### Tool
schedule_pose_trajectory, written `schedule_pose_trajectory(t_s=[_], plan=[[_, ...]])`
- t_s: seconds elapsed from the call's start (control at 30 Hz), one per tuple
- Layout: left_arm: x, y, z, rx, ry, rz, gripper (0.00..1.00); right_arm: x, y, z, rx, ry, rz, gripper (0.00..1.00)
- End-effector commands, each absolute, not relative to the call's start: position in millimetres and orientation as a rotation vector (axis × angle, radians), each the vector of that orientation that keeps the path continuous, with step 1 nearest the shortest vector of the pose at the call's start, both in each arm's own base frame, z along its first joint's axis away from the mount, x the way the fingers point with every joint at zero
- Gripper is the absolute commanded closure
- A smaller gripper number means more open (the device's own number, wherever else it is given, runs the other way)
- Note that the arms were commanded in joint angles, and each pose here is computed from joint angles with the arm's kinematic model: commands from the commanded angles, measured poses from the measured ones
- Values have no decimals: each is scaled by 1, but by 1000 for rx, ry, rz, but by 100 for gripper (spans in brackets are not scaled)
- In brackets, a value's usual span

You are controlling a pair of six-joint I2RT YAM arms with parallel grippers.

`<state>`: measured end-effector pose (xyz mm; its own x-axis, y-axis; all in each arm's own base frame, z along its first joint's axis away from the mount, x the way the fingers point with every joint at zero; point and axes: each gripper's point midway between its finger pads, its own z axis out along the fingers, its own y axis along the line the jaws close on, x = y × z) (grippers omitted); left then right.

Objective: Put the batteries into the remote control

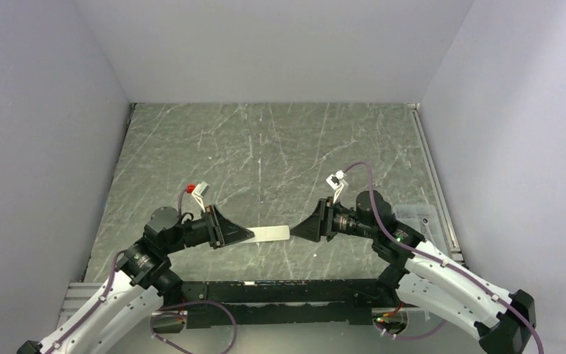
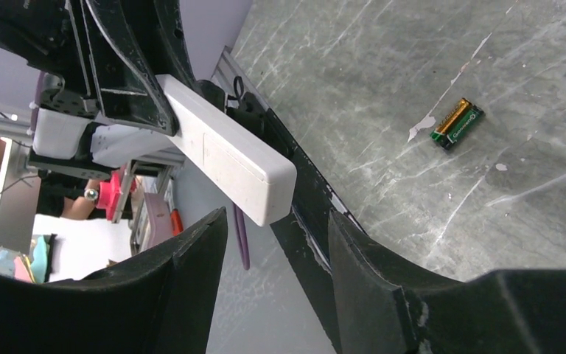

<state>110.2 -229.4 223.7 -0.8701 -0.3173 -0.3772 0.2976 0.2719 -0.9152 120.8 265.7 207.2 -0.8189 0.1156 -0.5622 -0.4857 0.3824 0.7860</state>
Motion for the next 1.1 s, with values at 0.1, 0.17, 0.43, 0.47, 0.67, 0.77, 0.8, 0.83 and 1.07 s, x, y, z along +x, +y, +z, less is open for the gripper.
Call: schedule_pose_trajectory(t_s=[0.1,0.17,0.43,0.47,0.67,0.77,0.8,0.83,1.07], plan=[[115,-230,240,-58,1971,-1687,100,129,273,223,-261,2042,1501,46],[116,-230,242,-66,1954,-1704,100,128,275,221,-254,2044,1514,47],[117,-233,239,-83,1960,-1728,100,129,283,225,-231,2022,1552,49],[117,-233,238,-86,1964,-1730,100,130,283,226,-227,2022,1550,49],[118,-235,241,-79,1942,-1751,100,131,285,226,-218,2023,1554,52],[118,-235,242,-78,1937,-1754,100,131,286,225,-213,2026,1550,52],[118,-235,242,-79,1937,-1754,100,131,286,225,-212,2024,1553,52],[118,-235,242,-78,1937,-1753,100,131,286,225,-209,2024,1555,52],[118,-235,239,-83,1935,-1764,100,130,288,227,-202,2013,1580,55]])
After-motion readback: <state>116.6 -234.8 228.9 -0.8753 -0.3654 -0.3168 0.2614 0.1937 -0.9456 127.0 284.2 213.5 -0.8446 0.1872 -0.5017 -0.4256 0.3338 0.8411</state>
